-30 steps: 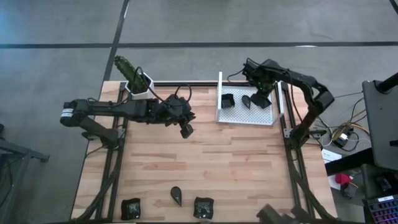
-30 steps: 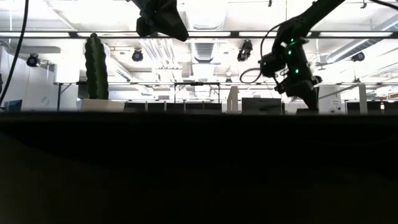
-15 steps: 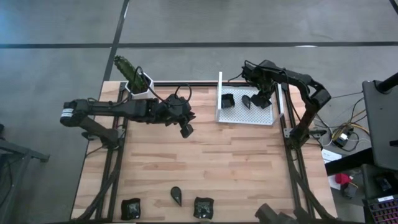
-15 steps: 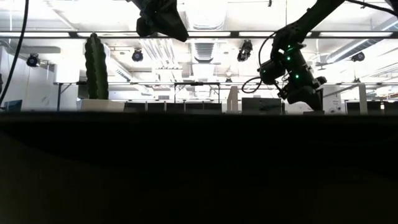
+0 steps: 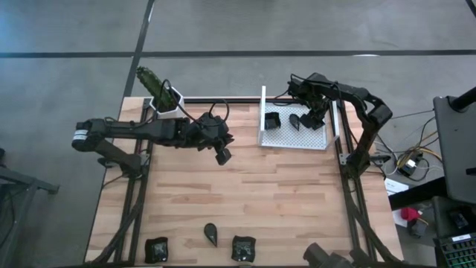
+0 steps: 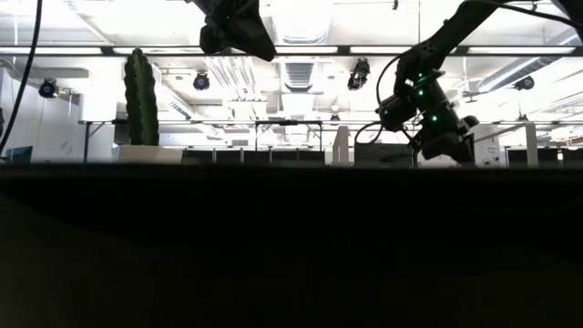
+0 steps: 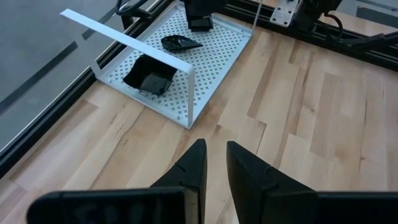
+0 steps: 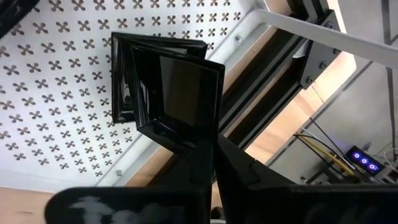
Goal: Pick & Place Mini shaped plates
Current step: Stack the black square plate on top of the other black square plates on the shelf
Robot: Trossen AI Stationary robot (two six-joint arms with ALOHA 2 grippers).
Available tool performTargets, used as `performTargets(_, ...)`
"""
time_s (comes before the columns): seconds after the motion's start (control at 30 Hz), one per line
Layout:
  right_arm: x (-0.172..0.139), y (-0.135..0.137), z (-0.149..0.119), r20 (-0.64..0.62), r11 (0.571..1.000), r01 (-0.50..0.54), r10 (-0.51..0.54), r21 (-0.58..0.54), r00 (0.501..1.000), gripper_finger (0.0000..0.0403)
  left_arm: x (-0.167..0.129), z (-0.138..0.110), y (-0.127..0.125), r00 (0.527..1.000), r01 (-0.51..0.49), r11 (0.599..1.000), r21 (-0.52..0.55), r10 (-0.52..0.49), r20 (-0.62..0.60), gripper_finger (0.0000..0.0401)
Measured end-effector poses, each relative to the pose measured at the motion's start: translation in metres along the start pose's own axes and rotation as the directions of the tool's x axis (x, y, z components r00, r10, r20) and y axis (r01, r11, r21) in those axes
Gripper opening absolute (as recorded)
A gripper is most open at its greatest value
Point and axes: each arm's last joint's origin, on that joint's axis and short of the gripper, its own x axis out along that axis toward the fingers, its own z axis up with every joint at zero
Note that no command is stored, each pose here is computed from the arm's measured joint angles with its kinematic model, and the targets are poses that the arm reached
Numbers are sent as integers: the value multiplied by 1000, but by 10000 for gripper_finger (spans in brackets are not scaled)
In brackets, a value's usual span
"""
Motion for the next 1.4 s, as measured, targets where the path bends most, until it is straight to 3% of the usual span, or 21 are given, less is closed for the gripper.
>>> performTargets(0.27, 0, 0, -1, -5, 1000, -1, 1, -6, 1000, 15, 0, 0, 0, 1000, 0, 1000, 1, 0, 0, 55)
performTargets(0.7, 0, 0, -1, -5, 1000, -7, 7, -21, 1000, 83, 0, 0, 0, 1000, 0, 1000, 1, 0, 0, 55)
performTargets(1.0, -1, 2, 1, 12, 998, -67, 67, 1, 998, 81, 0, 0, 0, 1000, 0, 1000, 3, 0, -1, 55)
performTargets(1.2, -16, 0, 13, 119, 978, -193, 183, 84, 976, 67, 0, 0, 0, 1000, 0, 1000, 4, 0, -1, 55)
performTargets(1.4, -32, -6, 26, 259, 957, -255, 214, 137, 942, 72, 0, 0, 0, 1000, 0, 1000, 4, 0, -1, 55)
